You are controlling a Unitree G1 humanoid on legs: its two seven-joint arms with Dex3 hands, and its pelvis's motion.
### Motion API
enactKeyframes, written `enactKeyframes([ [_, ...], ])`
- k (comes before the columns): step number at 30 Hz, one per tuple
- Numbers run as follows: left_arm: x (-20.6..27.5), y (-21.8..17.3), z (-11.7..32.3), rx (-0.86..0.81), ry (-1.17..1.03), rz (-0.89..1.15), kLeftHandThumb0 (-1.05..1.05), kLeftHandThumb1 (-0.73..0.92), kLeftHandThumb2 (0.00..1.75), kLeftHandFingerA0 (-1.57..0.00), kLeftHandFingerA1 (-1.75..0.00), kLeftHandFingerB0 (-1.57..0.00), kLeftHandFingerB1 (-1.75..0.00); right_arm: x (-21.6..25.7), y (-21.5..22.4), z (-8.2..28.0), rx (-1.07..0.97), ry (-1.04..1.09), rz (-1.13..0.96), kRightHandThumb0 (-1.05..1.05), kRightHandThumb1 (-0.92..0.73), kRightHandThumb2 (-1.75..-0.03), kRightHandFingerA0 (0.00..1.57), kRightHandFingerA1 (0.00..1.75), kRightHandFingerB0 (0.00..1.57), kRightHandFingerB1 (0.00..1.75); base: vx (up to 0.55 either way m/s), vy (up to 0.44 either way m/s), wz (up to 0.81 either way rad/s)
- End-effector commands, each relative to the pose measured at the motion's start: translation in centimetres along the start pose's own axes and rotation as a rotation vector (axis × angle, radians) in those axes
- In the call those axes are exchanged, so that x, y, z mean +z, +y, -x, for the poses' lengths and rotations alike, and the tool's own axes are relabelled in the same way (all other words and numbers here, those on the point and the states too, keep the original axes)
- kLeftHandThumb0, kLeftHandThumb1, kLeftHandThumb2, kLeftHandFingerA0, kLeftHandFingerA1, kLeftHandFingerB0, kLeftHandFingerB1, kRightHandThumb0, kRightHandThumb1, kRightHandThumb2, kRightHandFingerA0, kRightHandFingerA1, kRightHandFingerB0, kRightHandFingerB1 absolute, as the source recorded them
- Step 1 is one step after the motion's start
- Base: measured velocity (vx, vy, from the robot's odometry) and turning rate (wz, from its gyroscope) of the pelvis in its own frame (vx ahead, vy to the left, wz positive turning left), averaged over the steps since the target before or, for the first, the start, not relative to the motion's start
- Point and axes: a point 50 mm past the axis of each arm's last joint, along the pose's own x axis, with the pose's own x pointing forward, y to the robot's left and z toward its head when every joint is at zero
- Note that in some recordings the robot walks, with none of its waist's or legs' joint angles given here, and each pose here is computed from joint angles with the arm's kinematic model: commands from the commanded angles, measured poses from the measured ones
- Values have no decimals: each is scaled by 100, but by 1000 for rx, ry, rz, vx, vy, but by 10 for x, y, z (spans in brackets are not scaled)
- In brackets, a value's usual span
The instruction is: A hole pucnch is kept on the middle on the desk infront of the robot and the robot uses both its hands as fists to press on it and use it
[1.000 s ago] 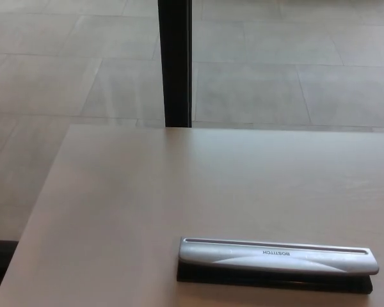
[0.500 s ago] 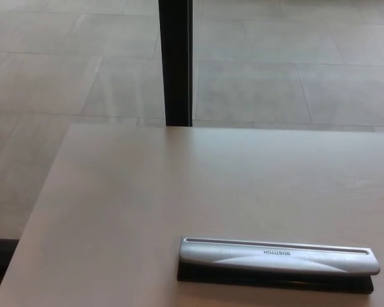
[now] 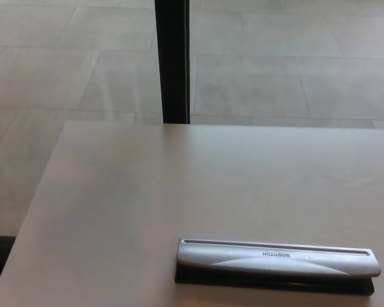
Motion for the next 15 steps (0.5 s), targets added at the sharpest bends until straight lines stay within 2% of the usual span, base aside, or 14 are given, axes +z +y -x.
enactKeyframes([
  [1,67,-117,34,-315,-115,290,-15,74,92,-84,-175,-67,-130,53,110,58,420,-191,-149,-47,-26,-116,127,154,112,107,0,0,0],
  [2,67,-124,37,-344,-122,290,-17,73,94,-87,-175,-70,-136,50,117,66,441,-183,-140,-43,-31,-115,124,157,106,111,0,0,0],
  [4,65,-142,47,-414,-106,322,-20,70,96,-89,-175,-75,-144,41,133,83,544,-159,-145,-29,-43,-119,112,174,93,124,0,0,0],
  [5,63,-152,53,-450,-92,335,-24,71,94,-91,-175,-76,-151,35,139,91,585,-142,-150,-33,-51,-118,134,144,90,111,0,0,0],
  [6,63,-162,60,-502,-82,355,-27,73,91,-93,-175,-78,-152,27,144,98,614,-132,-152,-19,-57,-114,107,175,82,125,0,0,0],
  [7,61,-171,68,-574,-69,362,-33,76,88,-93,-175,-75,-160,19,148,106,646,-119,-141,-20,-68,-104,101,175,72,123,0,0,0],
  [8,57,-182,78,-658,-50,361,-33,76,88,-93,-175,-75,-160,11,152,115,682,-106,-122,-20,-68,-104,101,175,72,123,0,0,0],
  [9,57,-182,79,-659,-47,364,-33,76,88,-93,-175,-75,-160,11,151,115,680,-108,-120,-20,-68,-104,101,175,72,123,0,0,0],
  [10,55,-190,87,-726,-30,370,-29,64,108,-96,-175,-70,-172,6,153,122,699,-64,-98,-22,-72,-96,98,175,67,118,0,0,0],
  [11,51,-197,96,-762,-14,361,-28,57,118,-95,-175,-76,-163,-1,155,130,718,-27,-106,-22,-71,-93,96,175,68,112,0,0,0],
  [12,46,-204,104,-777,9,354,-26,57,115,-96,-175,-77,-155,-7,156,136,756,-17,-77,-22,-69,-98,99,175,69,112,0,0,0],
  [13,36,-214,118,-823,70,364,-24,60,110,-96,-175,-78,-134,-19,158,147,799,46,-95,-18,-65,-98,122,170,72,109,0,0,0],
  [14,31,-219,125,-832,94,351,-24,59,112,-98,-175,-80,-130,-24,158,151,815,65,-93,-22,-68,-100,101,175,69,113,0,0,0],
  [15,25,-224,132,-848,127,334,-24,61,113,-97,-175,-77,-137,-30,158,154,823,88,-86,-25,-67,-104,100,175,72,124,0,0,0],
])
